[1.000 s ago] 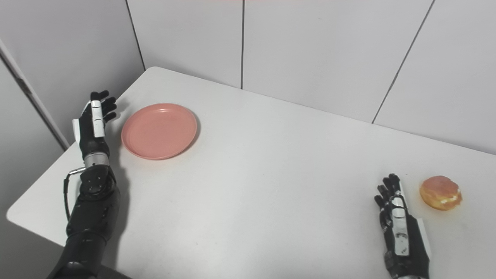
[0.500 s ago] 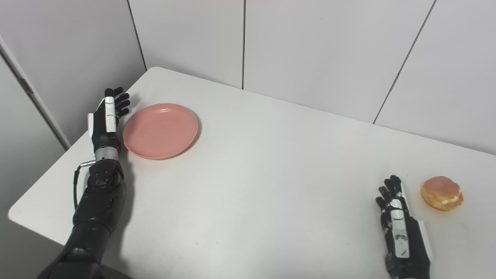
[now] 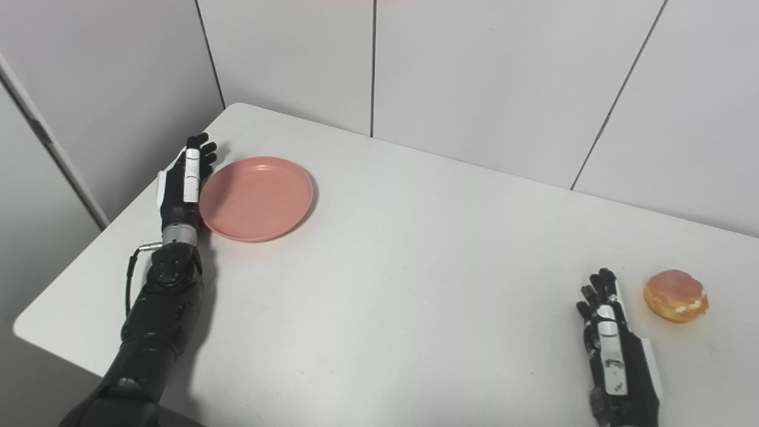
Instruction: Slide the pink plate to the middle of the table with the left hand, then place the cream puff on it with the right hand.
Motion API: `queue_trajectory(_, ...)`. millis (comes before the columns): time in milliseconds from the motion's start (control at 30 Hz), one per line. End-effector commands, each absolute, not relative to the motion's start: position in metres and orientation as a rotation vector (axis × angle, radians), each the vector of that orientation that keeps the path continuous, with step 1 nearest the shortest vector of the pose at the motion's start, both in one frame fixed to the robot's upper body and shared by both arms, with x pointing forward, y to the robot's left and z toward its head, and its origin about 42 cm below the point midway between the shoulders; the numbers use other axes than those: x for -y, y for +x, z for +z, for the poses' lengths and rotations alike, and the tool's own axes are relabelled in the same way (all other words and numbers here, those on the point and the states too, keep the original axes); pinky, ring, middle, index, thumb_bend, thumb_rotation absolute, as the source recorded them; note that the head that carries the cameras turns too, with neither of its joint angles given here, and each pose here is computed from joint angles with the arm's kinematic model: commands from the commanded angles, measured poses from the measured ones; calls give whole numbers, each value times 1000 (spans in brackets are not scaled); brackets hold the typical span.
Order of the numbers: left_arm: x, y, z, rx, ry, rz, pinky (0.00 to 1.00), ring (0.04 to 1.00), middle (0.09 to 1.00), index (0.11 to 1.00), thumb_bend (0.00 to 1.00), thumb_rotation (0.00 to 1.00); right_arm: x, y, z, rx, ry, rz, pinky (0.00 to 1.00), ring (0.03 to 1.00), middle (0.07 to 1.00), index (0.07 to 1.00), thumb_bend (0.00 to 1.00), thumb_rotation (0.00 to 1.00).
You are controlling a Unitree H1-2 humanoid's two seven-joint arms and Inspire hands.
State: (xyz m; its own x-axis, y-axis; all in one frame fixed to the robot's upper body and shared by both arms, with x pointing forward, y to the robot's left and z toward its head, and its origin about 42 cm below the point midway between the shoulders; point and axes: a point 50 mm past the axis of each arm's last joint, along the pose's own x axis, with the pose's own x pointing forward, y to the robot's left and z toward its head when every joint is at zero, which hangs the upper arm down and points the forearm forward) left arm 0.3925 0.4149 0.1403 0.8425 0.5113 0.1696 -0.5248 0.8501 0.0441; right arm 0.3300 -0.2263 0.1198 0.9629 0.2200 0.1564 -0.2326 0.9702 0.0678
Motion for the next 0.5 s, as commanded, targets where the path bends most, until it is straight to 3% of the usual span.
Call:
queue_trajectory(0,-407,390,134,142,96,532,897,868,856,825,790,1000,229,333,134,221,88,232,1000,1000,1000,1000,483,895)
queue_trajectory(167,-408,393,133,128,41,484,915,885,870,840,832,1000,229,333,133,222,88,225,1000,1000,1000,1000,462,898)
queue_trajectory(267,-406,394,133,113,26,452,866,864,848,831,862,1000,228,334,132,218,87,224,1000,1000,1000,1000,476,900)
queue_trajectory(467,-397,392,140,102,-10,395,845,846,829,811,828,1000,227,333,134,218,76,225,1000,1000,1000,1000,485,895)
